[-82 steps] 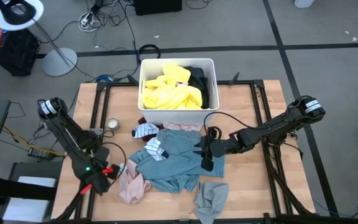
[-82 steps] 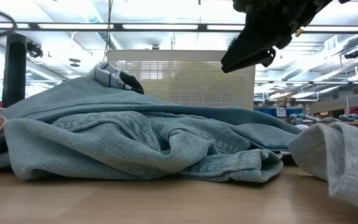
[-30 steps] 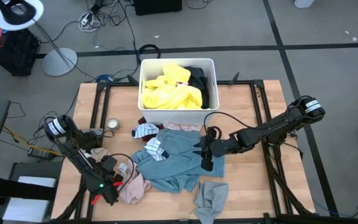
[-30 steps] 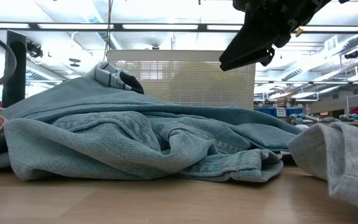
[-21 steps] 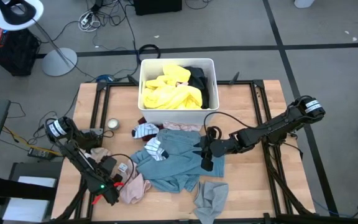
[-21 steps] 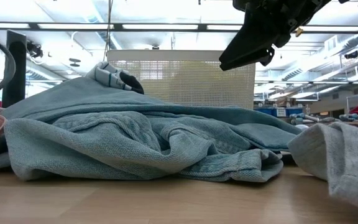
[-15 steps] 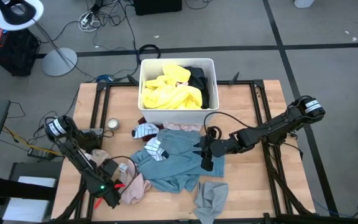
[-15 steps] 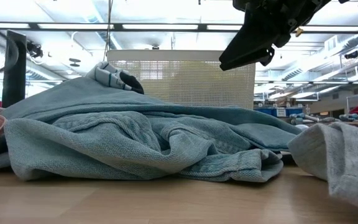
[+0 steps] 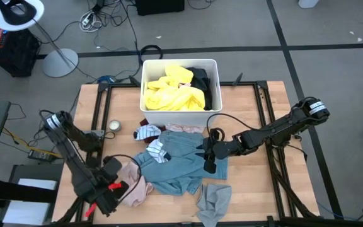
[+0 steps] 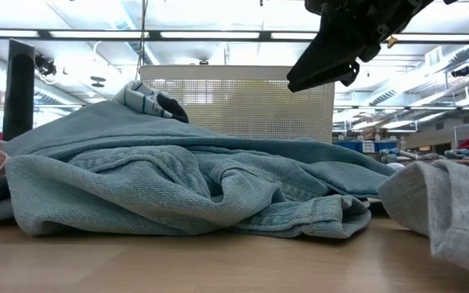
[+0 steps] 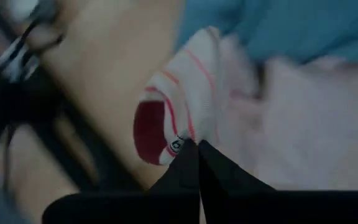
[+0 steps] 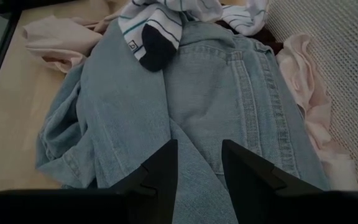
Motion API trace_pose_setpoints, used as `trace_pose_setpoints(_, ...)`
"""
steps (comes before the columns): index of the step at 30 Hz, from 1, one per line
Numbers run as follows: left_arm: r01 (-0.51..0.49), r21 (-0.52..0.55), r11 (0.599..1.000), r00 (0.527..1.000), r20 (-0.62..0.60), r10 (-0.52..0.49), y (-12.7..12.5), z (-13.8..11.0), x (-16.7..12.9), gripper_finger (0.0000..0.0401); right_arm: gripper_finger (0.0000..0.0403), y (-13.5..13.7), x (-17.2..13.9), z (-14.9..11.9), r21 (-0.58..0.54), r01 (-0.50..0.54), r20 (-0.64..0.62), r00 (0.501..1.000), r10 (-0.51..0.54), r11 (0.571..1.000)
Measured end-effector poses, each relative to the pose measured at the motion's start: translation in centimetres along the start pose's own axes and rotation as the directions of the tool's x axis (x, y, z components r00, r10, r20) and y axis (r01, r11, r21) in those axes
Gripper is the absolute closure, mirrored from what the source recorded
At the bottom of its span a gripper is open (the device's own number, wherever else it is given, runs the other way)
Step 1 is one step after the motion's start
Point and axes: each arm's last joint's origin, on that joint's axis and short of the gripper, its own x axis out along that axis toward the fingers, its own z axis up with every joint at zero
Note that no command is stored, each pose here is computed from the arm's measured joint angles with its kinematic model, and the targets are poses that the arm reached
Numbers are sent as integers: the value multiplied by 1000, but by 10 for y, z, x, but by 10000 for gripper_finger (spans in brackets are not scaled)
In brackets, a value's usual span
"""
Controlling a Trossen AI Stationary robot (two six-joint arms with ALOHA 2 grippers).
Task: Sort clothes
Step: Put the red striped sock into the white laundry bin
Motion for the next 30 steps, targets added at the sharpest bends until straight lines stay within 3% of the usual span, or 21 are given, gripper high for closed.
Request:
trace_pose_setpoints(4, 119, 30, 992, 982, 147, -122, 3, 17, -19, 401, 277, 0, 0, 0, 0, 0, 0, 1000, 0, 1000)
trace_pose_setpoints(7, 143, 54, 988, 960, 235, -152, 9, 35, -25, 401, 277, 0, 0, 0, 2, -1, 3, 1000, 1, 1000)
trace_pose_setpoints(20, 53, 109, 993, 917, 388, -91, 55, 134, -33, 401, 277, 0, 0, 0, 2, -1, 3, 1000, 1, 1000)
trace_pose_setpoints(24, 108, 127, 986, 867, 474, -156, 72, 162, -47, 401, 277, 0, 0, 0, 2, -1, 3, 1000, 1, 1000)
trace_pose_setpoints(30, 91, 143, 986, 723, 671, -164, 93, 202, -92, 401, 277, 0, 0, 0, 2, -1, 2, 1000, 1, 1000)
